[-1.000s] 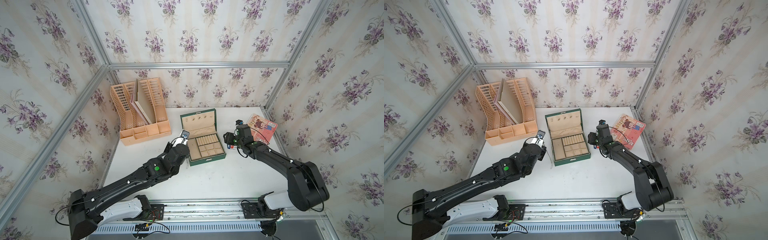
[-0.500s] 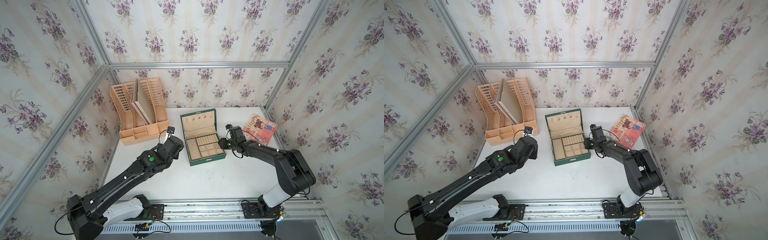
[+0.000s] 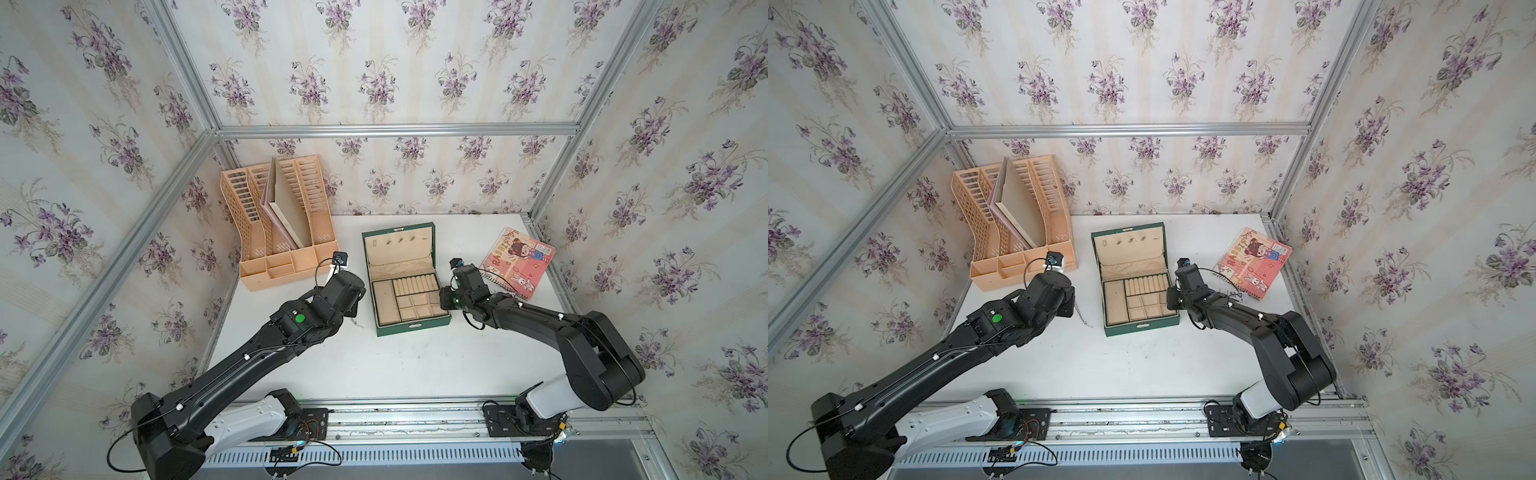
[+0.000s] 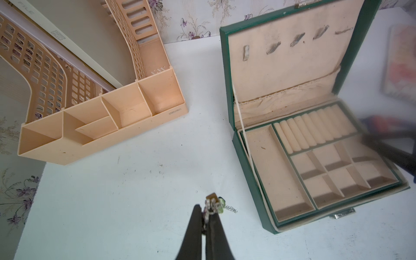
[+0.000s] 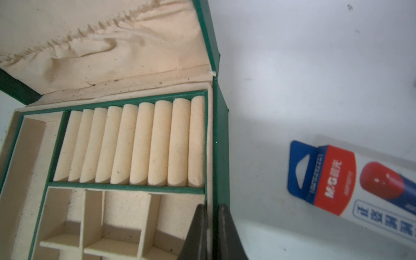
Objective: Put jewelry chain into jewelry box
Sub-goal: Move the jewelry box to the center of the board, then open the fastener on the jewelry box, then hang the necklace on the jewelry box clasp.
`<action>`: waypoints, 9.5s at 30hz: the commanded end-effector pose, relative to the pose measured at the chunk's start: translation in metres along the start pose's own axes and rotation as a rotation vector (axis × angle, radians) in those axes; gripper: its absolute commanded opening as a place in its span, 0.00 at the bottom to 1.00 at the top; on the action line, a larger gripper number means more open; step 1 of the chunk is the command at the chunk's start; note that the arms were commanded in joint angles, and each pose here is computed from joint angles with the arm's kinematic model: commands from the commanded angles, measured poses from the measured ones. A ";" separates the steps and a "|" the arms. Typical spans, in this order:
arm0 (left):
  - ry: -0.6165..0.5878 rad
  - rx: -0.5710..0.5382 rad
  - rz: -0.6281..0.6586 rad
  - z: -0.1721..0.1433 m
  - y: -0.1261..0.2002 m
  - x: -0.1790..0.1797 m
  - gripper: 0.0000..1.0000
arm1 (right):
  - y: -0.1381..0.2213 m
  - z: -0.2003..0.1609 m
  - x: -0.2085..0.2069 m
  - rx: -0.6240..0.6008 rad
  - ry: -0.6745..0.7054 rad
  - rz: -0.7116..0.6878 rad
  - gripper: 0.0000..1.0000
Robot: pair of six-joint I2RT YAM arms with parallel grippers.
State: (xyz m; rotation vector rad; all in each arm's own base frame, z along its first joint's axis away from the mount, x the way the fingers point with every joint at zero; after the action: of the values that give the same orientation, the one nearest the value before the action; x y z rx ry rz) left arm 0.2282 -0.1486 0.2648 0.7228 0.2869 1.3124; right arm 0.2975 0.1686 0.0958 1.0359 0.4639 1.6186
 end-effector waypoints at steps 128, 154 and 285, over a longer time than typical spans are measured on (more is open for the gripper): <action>0.054 0.106 -0.038 -0.040 -0.035 -0.020 0.00 | -0.017 0.070 0.164 -0.133 -1.157 0.751 0.54; 0.071 0.110 -0.050 -0.044 -0.034 -0.020 0.00 | -0.038 0.048 0.161 -0.039 -1.174 0.672 0.35; 0.190 -0.388 -0.139 0.099 0.032 -0.011 0.00 | 0.091 0.001 0.176 -0.670 0.458 0.525 0.00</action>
State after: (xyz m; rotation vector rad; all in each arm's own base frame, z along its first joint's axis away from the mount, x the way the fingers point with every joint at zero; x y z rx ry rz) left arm 0.2429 -0.1821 0.3375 0.4666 0.2184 1.1870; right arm 0.2340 0.3048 0.2439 0.1998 -0.1805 2.3137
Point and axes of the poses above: each gripper's point midway between its finger pads, its own y axis back along the fingers, its own x axis along the line the jaws close on, z = x × y, the point moved 5 cm from there along y, back along the fingers, and after that the axes turned 12 degrees about -y, right-handed, at the moved point
